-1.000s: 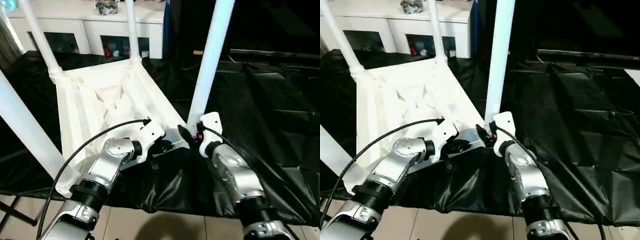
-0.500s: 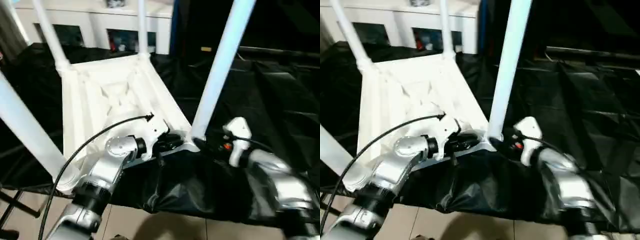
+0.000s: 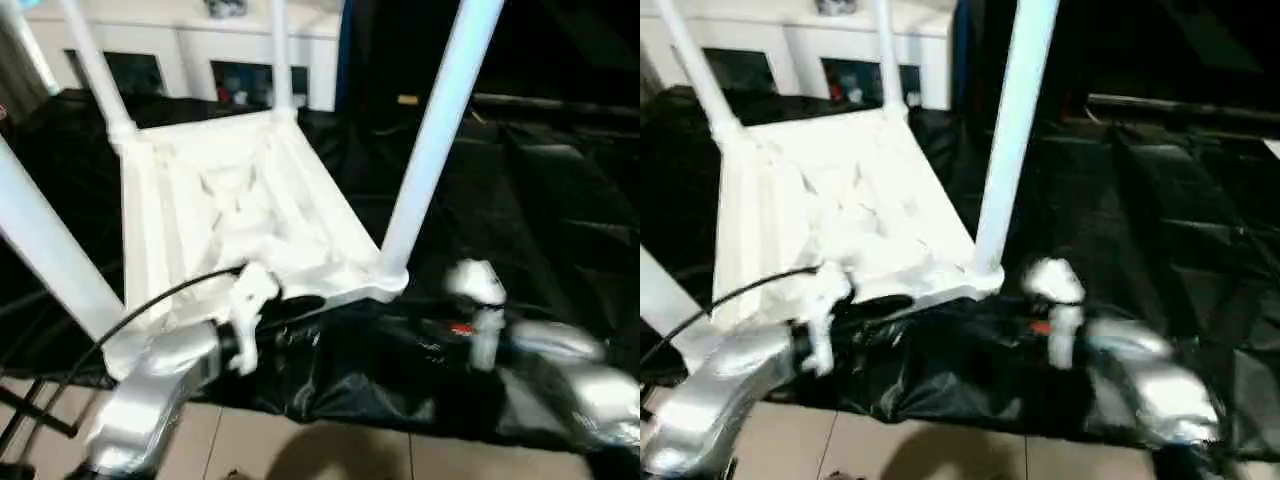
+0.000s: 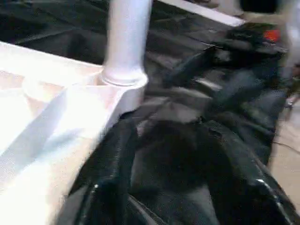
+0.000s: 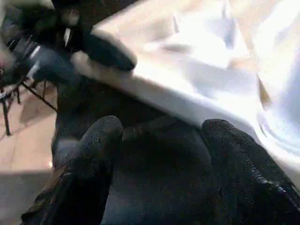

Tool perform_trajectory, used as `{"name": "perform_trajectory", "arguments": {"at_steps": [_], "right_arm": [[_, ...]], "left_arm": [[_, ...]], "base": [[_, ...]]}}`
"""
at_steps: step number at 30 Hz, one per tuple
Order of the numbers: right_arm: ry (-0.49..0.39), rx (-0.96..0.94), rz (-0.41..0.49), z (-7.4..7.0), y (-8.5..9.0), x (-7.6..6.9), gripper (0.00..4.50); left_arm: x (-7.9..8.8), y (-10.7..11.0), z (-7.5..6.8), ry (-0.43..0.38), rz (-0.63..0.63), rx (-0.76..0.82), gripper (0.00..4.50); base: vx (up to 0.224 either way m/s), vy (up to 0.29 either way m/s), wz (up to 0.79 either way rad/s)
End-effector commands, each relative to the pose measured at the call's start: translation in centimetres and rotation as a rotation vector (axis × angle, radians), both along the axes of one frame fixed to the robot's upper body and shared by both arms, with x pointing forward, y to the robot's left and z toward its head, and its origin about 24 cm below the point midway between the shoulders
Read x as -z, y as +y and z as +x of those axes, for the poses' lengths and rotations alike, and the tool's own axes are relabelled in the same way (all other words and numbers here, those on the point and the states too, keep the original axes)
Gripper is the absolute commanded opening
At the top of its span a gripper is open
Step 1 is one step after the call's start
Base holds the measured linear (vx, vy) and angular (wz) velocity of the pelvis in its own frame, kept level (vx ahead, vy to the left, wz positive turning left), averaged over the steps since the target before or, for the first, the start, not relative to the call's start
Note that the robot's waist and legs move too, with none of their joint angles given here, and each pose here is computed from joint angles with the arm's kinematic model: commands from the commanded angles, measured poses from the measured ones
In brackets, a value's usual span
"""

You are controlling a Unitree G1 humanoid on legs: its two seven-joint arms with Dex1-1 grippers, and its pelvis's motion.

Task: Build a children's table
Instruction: Rotate table base

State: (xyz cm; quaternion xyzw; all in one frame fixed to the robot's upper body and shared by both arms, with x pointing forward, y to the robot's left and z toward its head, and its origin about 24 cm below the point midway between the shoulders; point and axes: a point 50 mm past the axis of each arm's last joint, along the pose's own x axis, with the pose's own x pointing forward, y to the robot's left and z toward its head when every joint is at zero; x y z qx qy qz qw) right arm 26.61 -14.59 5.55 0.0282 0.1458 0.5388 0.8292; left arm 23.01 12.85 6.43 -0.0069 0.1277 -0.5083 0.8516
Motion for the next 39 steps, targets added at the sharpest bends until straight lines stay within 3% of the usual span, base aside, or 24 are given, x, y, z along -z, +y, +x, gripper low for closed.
{"name": "perform_trajectory", "arguments": {"at_steps": [1, 5, 10, 13, 16, 20, 23, 26, 29, 30, 32, 39], "right_arm": [[-0.05, 0.06, -0.042, 1.5, 0.4, 0.0, 3.11], [-0.103, 0.23, -0.094, 4.4, 1.0, 0.2, 3.11], [-0.106, 0.342, -0.11, 6.1, 0.8, 0.2, 3.11], [-0.097, 0.438, -0.176, 7.0, 0.0, 0.7, 3.11], [-0.104, 0.723, -0.278, 8.8, -2.4, 1.2, 3.11], [-0.118, 0.932, -0.284, 9.6, -4.5, 1.0, 3.11], [-0.128, 0.949, -0.281, 9.6, -4.8, 1.0, 3.11], [-0.137, 0.926, -0.262, 9.4, -4.5, 1.1, 3.11], [-0.149, 0.889, -0.252, 9.1, -4.0, 1.7, 3.11], [-0.138, 0.864, -0.249, 8.4, -3.9, 2.2, 3.11], [-0.127, 0.845, -0.247, 7.9, -3.7, 2.7, 3.11], [-0.099, 0.762, -0.31, 6.7, -2.2, 4.2, 3.11]], "left_arm": [[0.0, 0.5, -0.8, 0.019, 0.01, 0.005, 2.75], [0.2, 1.5, -2.2, 0.054, 0.04, -0.015, 2.98], [0.2, 3.0, -3.9, 0.095, 0.078, 0.009, 3.33], [0.3, 4.0, -4.7, 0.119, 0.113, 0.004, 3.65], [0.6, 6.4, -5.7, 0.152, 0.178, -0.008, 3.69], [-0.2, 8.5, -6.3, 0.158, 0.206, -0.004, 4.04], [-0.5, 9.3, -6.3, 0.153, 0.215, -0.007, 4.13], [-0.9, 10.1, -5.8, 0.121, 0.228, -0.032, 4.43], [-1.9, 10.1, -4.0, 0.016, 0.181, -0.09, 4.48], [-2.6, 8.7, -2.6, -0.057, 0.096, -0.098, 4.48], [-3.1, 7.6, -1.8, -0.097, 0.047, -0.089, 4.48], [-3.6, 4.4, 0.3, -0.134, -0.074, 0.0, 4.48]], "base": [[0.0, 0.0, 0.0], [0.0, 0.0, 0.0], [0.0, 0.0, 0.0], [0.0, 0.0, 0.0], [0.0, 0.0, 0.0], [0.0, 0.0, 0.0], [0.0, 0.0, 0.0], [0.0, 0.0, 0.0], [0.0, 0.0, 0.0], [0.0, 0.0, 0.0], [0.0, 0.0, 0.0], [0.0, 0.0, 0.0]]}}
